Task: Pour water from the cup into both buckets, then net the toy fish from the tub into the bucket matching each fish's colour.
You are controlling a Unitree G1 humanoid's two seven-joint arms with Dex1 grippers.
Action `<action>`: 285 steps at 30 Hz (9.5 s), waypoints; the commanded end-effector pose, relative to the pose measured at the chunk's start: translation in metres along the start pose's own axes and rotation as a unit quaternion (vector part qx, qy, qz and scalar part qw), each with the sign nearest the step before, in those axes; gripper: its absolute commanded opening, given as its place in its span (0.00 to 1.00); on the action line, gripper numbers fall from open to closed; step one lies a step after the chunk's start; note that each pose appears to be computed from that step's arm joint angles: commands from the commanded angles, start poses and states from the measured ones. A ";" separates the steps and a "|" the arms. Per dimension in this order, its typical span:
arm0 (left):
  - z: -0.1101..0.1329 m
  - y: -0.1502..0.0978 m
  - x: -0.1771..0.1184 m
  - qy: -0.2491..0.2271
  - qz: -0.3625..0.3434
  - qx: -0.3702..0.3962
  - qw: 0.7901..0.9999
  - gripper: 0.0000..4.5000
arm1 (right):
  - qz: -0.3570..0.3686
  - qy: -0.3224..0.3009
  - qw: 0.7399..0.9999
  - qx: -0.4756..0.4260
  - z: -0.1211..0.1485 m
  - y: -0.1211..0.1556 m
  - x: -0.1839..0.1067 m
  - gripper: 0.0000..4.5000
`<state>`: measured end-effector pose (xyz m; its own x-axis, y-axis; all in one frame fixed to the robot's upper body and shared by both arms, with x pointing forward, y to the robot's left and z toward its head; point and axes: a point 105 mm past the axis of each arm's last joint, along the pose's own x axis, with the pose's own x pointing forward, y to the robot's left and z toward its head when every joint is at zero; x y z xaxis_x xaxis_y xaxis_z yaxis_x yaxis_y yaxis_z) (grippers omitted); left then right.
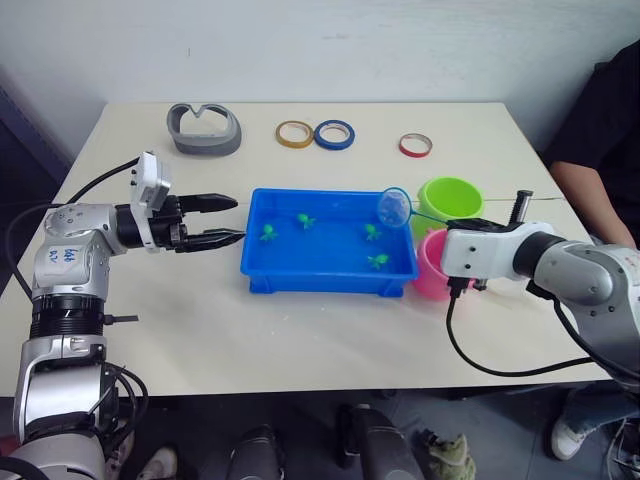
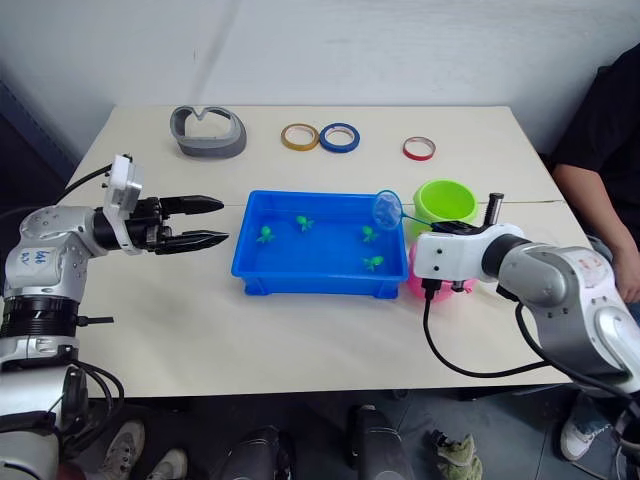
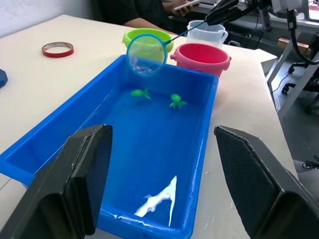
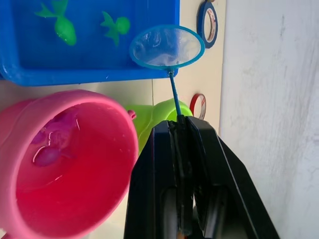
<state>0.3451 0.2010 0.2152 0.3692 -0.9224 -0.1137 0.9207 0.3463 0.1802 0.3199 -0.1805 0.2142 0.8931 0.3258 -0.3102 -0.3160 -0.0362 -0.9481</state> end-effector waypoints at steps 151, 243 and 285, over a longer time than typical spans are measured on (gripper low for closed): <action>0.029 0.001 0.017 -0.051 -0.015 0.045 0.998 0.80 | -0.019 -0.070 0.951 -0.299 0.002 -0.014 0.011 0.00; 0.026 -0.008 0.034 -0.044 -0.059 0.033 0.997 0.80 | -0.065 0.016 0.867 0.493 -0.086 -0.042 -0.043 0.00; 0.027 -0.003 0.039 -0.048 -0.068 0.036 0.996 0.80 | -0.057 0.131 0.928 -0.344 -0.079 -0.023 -0.025 0.00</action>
<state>0.3529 0.1594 0.2273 0.2282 -0.9722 -0.0522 0.9562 0.2137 0.2002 0.3303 -0.2610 0.2152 0.9710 0.1277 -0.2022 -0.0832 -0.6122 -0.7863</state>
